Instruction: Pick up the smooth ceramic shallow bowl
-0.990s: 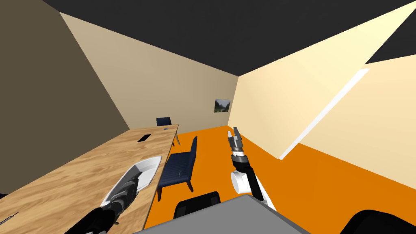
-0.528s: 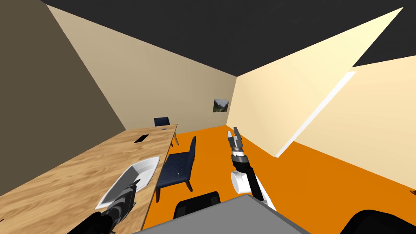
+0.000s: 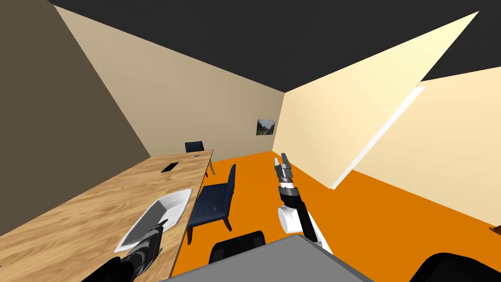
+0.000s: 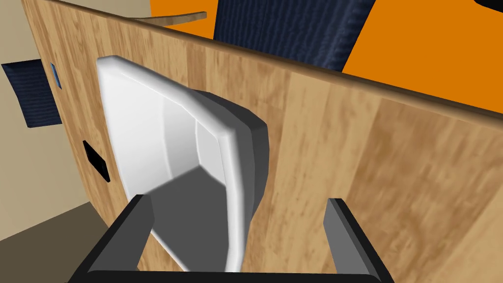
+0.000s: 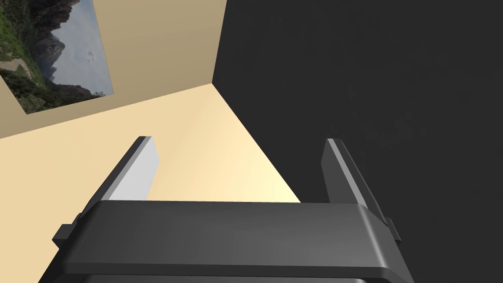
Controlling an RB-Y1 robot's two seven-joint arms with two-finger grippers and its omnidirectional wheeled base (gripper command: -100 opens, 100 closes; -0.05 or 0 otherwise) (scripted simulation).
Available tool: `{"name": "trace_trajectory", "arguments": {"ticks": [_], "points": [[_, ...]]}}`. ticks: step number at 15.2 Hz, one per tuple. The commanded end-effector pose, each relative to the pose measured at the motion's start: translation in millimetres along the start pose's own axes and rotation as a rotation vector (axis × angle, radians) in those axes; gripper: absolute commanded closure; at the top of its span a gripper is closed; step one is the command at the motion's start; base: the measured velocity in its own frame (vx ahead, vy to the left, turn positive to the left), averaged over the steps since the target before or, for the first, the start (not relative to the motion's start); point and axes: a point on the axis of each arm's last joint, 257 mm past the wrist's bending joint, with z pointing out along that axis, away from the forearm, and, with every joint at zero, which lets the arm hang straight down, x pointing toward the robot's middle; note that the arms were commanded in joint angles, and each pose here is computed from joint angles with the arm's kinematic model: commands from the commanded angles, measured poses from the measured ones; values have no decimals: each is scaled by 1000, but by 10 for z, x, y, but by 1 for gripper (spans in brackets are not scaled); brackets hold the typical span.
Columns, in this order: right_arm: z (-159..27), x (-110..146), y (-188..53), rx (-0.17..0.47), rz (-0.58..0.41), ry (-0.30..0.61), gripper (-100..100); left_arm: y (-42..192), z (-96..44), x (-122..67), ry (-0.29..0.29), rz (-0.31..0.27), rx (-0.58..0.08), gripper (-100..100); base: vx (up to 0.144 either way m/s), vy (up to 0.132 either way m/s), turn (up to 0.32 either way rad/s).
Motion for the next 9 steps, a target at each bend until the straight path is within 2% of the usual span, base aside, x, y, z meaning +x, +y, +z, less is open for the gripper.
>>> {"name": "trace_trajectory", "arguments": {"ticks": [1, 2, 3, 6, 9], "points": [[0, 0, 0, 0, 0, 0, 0, 0, 0, 0, 0, 0, 0, -100, -4, -2, -13], [0, 0, 0, 0, 0, 0, 0, 0, 0, 0, 0, 0, 0, -100, 7, 4, 21], [0, 0, 0, 0, 0, 0, 0, 137, 31, -13, -1, -21, -43, -100, 23, 12, 69], [0, 0, 0, 0, 0, 0, 0, 244, 51, -22, -2, -37, -77, -100, 41, 10, 57], [0, 0, 0, 0, 0, 0, 0, 244, 51, -22, -2, -37, -77, -100, 10, 3, 14]]}}
